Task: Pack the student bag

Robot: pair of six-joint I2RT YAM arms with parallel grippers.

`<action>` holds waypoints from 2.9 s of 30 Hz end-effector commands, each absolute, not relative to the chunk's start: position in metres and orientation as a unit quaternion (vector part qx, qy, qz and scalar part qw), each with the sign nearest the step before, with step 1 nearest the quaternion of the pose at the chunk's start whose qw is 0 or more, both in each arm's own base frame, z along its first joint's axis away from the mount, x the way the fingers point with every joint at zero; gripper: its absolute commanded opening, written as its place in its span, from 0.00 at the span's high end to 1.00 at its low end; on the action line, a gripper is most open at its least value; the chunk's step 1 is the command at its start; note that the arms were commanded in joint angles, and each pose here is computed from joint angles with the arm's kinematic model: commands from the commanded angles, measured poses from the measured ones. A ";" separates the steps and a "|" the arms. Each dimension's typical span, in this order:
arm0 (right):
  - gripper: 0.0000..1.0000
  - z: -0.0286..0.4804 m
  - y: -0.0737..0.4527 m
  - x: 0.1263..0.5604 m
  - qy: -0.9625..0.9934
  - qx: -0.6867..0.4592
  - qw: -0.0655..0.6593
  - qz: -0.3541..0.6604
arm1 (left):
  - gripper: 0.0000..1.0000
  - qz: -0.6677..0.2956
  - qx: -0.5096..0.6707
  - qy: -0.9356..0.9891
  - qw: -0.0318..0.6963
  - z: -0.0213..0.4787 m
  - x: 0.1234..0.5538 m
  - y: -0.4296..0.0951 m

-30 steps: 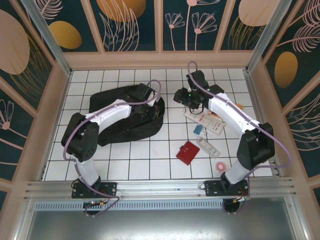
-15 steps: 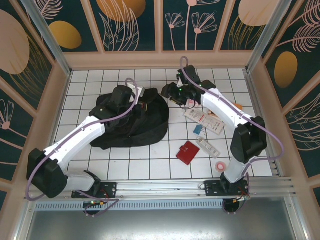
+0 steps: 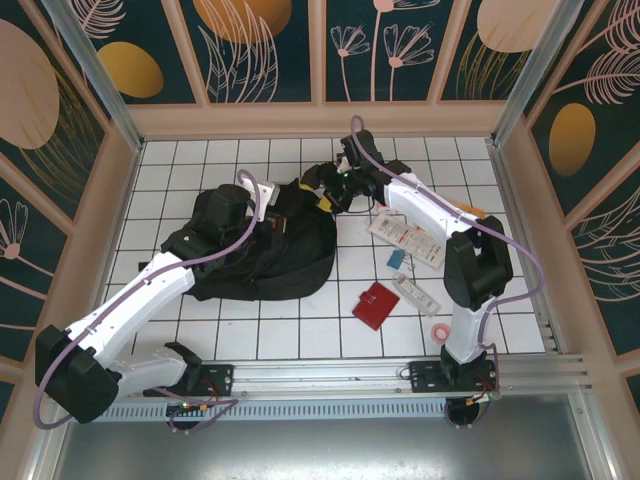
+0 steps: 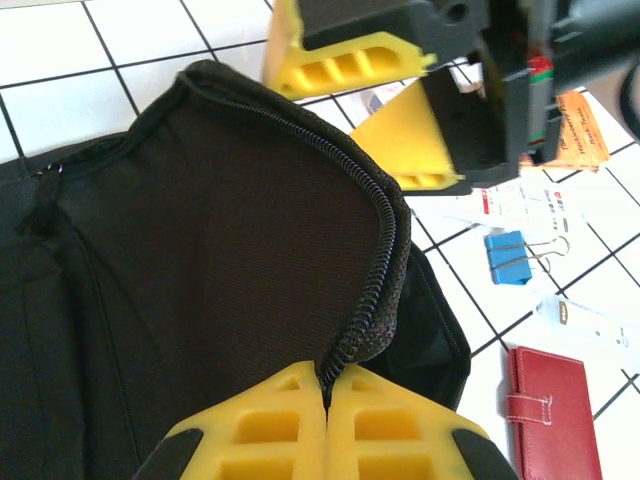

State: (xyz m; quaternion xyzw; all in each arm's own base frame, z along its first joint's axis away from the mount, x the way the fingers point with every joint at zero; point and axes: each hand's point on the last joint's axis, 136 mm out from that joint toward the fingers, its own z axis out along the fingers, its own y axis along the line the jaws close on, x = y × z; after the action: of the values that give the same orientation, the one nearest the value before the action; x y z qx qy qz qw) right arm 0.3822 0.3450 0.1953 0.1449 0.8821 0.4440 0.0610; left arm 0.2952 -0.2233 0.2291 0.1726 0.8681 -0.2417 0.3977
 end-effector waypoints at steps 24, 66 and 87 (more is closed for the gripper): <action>0.33 0.201 0.382 0.405 0.858 0.131 0.025 0.496 | 1.00 -0.253 0.196 0.860 0.397 0.237 0.256 -0.206; 0.91 0.225 0.418 0.372 0.863 0.135 0.000 0.488 | 0.37 -0.212 0.144 0.923 0.287 0.242 0.318 -0.246; 0.90 0.214 0.415 0.377 0.867 0.140 0.002 0.479 | 1.00 -0.126 0.174 0.926 0.310 0.242 0.315 -0.238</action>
State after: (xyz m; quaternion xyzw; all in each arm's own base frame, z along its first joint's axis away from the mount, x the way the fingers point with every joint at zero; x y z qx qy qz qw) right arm 0.3721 0.4103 0.2042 0.1458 0.8717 0.4678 -0.0057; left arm 0.3214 -0.2430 0.2251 0.1696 0.9311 -0.1242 0.2982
